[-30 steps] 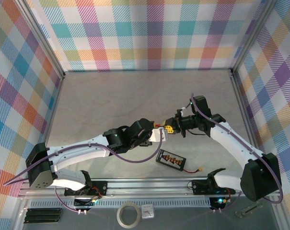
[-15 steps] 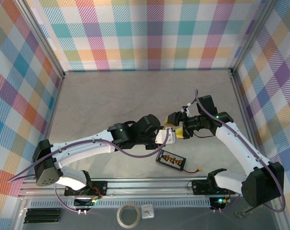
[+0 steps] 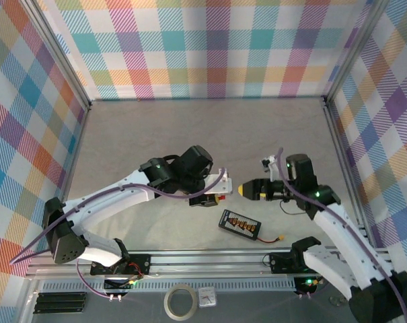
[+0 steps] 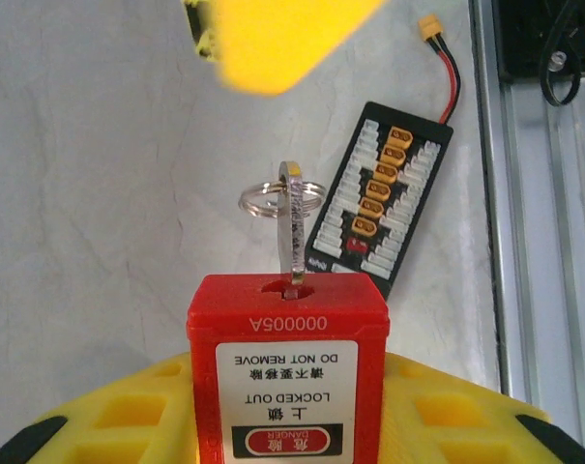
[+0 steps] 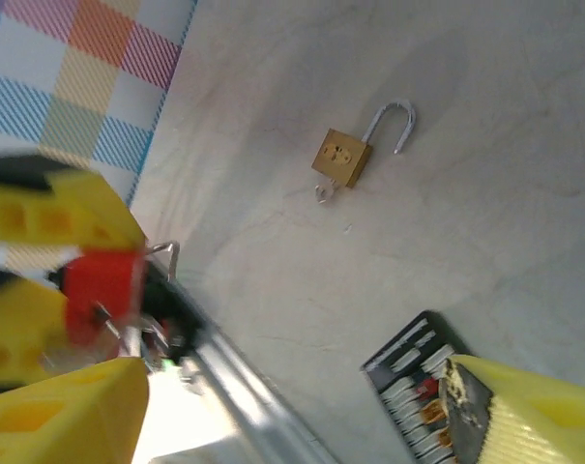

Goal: Unlock with the key

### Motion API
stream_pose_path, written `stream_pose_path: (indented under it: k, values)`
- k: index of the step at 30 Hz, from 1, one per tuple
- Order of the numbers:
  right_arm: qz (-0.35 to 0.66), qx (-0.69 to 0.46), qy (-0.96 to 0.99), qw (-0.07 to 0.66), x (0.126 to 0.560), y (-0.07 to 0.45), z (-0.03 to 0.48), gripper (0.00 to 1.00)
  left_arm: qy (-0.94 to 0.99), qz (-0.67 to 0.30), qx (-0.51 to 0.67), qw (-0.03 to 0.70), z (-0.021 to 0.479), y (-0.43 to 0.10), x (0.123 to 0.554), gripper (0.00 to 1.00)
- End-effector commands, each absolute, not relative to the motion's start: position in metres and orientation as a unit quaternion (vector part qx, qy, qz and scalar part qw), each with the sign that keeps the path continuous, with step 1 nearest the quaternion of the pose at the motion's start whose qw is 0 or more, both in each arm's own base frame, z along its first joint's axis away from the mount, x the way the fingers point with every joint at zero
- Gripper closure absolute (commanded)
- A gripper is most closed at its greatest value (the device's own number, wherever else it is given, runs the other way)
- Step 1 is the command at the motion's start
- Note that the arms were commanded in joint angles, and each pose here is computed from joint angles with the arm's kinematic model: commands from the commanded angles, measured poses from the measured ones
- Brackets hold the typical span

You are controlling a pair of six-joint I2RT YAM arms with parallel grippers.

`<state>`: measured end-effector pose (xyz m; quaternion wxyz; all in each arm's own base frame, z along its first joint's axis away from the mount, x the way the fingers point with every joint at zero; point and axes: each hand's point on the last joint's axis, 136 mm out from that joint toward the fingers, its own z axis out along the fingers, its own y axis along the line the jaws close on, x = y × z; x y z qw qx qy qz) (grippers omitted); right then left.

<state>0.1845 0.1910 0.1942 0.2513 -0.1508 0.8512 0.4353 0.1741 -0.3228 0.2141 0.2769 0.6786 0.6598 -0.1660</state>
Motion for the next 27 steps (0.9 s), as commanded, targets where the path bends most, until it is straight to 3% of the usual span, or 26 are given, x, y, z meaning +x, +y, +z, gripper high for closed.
stream_pose_path:
  k: [1, 9, 13, 22, 27]
  values:
    - [0.405, -0.3, 0.768, 0.395, 0.187, 0.199, 0.229, 0.17, 0.64, -0.194, 0.695, 0.265, 0.229, -0.314, 0.156, 1.0]
    - [0.404, -0.47, 0.65, 0.44, 0.16, 0.23, 0.235, 0.19, 0.625, -0.216, 0.702, 0.265, 0.235, -0.321, 0.149, 1.0]
    - [0.405, -0.515, 0.632, 0.415, 0.15, 0.241, 0.232, 0.21, 0.619, -0.215, 0.708, 0.263, 0.237, -0.325, 0.147, 1.0]
    - [0.39, -0.511, 0.64, 0.421, 0.154, 0.241, 0.224, 0.18, 0.641, -0.182, 0.712, 0.221, 0.206, -0.325, 0.158, 1.0]
    - [0.312, -0.473, 0.663, 0.488, 0.17, 0.219, 0.231, 0.12, 0.656, -0.176, 0.704, 0.208, 0.176, -0.326, 0.174, 1.0]
